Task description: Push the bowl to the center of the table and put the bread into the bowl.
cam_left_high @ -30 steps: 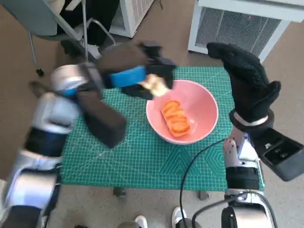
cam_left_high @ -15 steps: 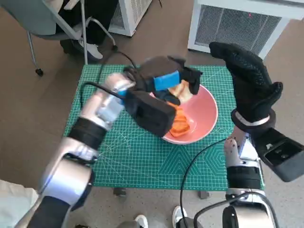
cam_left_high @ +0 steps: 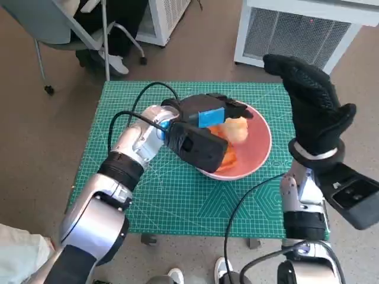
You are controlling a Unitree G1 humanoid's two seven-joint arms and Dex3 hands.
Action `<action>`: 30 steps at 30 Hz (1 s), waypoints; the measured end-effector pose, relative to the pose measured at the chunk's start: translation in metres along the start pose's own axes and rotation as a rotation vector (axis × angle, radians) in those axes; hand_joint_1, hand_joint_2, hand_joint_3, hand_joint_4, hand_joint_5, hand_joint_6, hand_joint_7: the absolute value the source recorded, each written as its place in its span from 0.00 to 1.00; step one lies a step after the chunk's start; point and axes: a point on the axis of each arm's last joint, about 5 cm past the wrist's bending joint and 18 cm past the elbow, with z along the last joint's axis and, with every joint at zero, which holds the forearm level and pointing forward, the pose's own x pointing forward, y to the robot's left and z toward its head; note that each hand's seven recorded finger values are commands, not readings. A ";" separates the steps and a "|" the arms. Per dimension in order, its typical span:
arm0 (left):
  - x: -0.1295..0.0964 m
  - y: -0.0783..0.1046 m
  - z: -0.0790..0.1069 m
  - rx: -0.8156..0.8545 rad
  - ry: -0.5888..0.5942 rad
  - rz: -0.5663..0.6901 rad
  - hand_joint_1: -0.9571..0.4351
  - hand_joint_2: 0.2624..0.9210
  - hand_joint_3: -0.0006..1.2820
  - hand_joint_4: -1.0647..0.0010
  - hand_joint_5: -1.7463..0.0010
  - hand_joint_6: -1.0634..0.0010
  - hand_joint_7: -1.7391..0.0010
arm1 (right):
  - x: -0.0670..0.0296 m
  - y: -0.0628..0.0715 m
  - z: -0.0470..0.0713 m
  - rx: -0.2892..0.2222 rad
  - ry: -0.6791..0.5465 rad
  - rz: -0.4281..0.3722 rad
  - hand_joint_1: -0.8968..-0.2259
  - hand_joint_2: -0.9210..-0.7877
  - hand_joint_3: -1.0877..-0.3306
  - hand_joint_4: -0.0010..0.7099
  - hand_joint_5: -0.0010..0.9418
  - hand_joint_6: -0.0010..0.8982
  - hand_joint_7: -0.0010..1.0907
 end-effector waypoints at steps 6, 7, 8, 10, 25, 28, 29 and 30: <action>-0.012 0.001 -0.010 -0.294 -0.150 0.155 0.29 1.00 0.09 0.95 0.99 0.86 0.84 | 0.0021 -0.001 0.002 -0.002 -0.009 -0.007 0.49 0.00 0.36 0.00 0.44 0.00 0.54; -0.013 0.000 -0.012 -0.341 -0.173 0.185 0.29 1.00 0.10 0.95 0.99 0.86 0.84 | 0.0023 -0.001 0.002 -0.002 -0.010 -0.010 0.50 0.00 0.36 0.00 0.44 0.00 0.54; -0.016 -0.001 -0.014 -0.395 -0.202 0.226 0.29 1.00 0.11 0.93 0.99 0.84 0.84 | 0.0026 -0.001 0.002 -0.001 -0.011 -0.014 0.50 0.00 0.36 0.00 0.44 0.00 0.55; -0.020 -0.003 -0.018 -0.484 -0.256 0.307 0.29 1.00 0.13 0.92 0.99 0.83 0.83 | 0.0029 -0.001 0.003 -0.001 -0.010 -0.023 0.50 0.00 0.36 0.00 0.44 0.00 0.55; -0.055 -0.014 -0.021 -0.736 -0.579 0.822 0.23 1.00 0.25 0.83 0.99 0.83 0.78 | 0.0124 -0.001 0.004 -0.056 -0.027 -0.062 0.50 0.00 0.44 0.03 0.45 0.00 0.58; -0.060 -0.020 -0.019 -0.753 -0.609 0.879 0.22 1.00 0.26 0.82 1.00 0.80 0.83 | 0.0168 0.000 0.003 -0.058 -0.039 -0.065 0.51 0.00 0.45 0.09 0.37 0.00 0.59; -0.061 -0.022 -0.018 -0.762 -0.618 0.891 0.22 1.00 0.26 0.81 1.00 0.79 0.83 | 0.0181 0.000 0.003 -0.058 -0.042 -0.064 0.50 0.00 0.45 0.10 0.36 0.00 0.59; -0.063 -0.024 -0.018 -0.771 -0.626 0.903 0.22 1.00 0.26 0.81 1.00 0.78 0.85 | 0.0192 0.000 0.003 -0.058 -0.044 -0.065 0.50 0.00 0.45 0.12 0.33 0.00 0.59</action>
